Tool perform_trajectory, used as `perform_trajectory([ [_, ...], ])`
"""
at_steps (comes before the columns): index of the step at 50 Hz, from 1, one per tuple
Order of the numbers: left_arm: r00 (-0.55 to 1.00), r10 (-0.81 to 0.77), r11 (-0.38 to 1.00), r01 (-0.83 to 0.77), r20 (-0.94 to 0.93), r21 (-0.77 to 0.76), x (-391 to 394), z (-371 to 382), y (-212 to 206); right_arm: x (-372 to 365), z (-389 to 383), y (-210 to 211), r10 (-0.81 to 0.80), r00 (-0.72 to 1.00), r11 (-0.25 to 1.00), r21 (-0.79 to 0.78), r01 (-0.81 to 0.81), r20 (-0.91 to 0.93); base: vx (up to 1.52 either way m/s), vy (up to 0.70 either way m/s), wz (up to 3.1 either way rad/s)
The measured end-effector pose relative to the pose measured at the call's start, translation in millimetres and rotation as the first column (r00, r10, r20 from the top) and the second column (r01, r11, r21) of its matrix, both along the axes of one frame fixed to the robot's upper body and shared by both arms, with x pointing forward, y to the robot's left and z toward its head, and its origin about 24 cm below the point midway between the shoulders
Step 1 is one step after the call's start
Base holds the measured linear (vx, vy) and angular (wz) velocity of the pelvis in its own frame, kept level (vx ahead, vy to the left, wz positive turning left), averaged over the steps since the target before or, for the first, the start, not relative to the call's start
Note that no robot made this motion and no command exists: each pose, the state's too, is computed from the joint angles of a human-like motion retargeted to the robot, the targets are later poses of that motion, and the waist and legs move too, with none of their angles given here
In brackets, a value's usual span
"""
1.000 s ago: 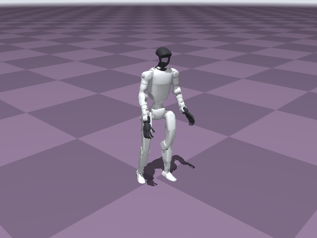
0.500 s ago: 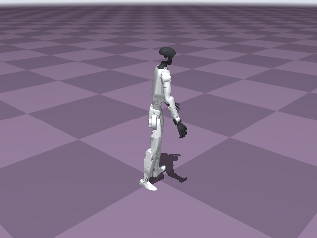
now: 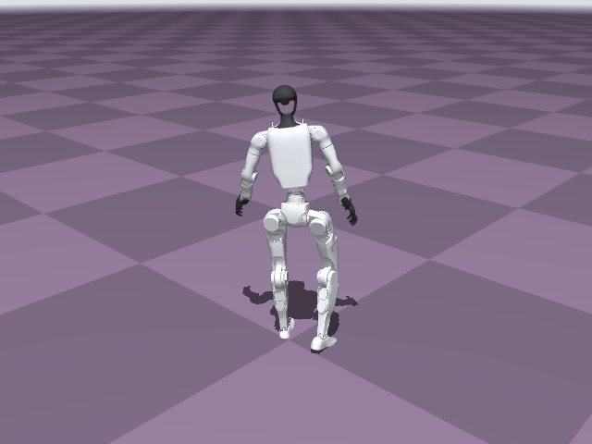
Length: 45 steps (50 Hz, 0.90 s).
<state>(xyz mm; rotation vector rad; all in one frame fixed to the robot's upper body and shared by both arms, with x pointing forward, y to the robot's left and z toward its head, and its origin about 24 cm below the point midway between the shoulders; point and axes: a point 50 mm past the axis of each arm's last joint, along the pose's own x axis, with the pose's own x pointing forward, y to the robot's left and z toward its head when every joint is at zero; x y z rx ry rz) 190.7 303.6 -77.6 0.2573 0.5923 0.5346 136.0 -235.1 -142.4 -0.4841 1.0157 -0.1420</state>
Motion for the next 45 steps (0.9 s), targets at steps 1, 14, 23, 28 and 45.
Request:
perform_trajectory([
  [1, 1.0, -0.013, 1.0, 0.013, 0.022, -0.008, 5.5, 2.1, -4.4, 1.8, 1.8, -1.3, -0.005, 1.0, 1.0, 0.001, 0.005, 0.018, 0.01, 0.01, 3.5],
  [14, 0.986, -0.165, 0.986, 0.165, 0.002, -0.032, 14.7, -14.7, -60.3, 40.1, 33.5, -18.3, 0.055, 0.971, 0.998, -0.056, -0.043, 0.232, -0.01, -0.07, 2.85],
  [23, 0.975, -0.168, 0.986, 0.164, -0.147, -0.039, -2.4, -33.4, -59.7, 51.0, 34.1, -22.7, 0.131, 0.978, 0.988, -0.097, -0.117, 0.16, 0.09, -0.05, 2.08],
  [28, 0.976, -0.139, 0.988, 0.124, -0.17, -0.096, -23.4, -41.3, -54.6, 32.6, 23.4, -19.5, 0.134, 0.985, 0.989, -0.082, -0.126, 0.105, 0.26, 0.16, 1.87],
  [45, 0.988, -0.084, 0.994, 0.073, -0.131, -0.086, -19.9, -32.5, -42.1, 80.8, 32.6, 25.0, 0.107, 0.974, 0.994, -0.041, -0.101, 0.198, 0.12, -0.05, 1.76],
])
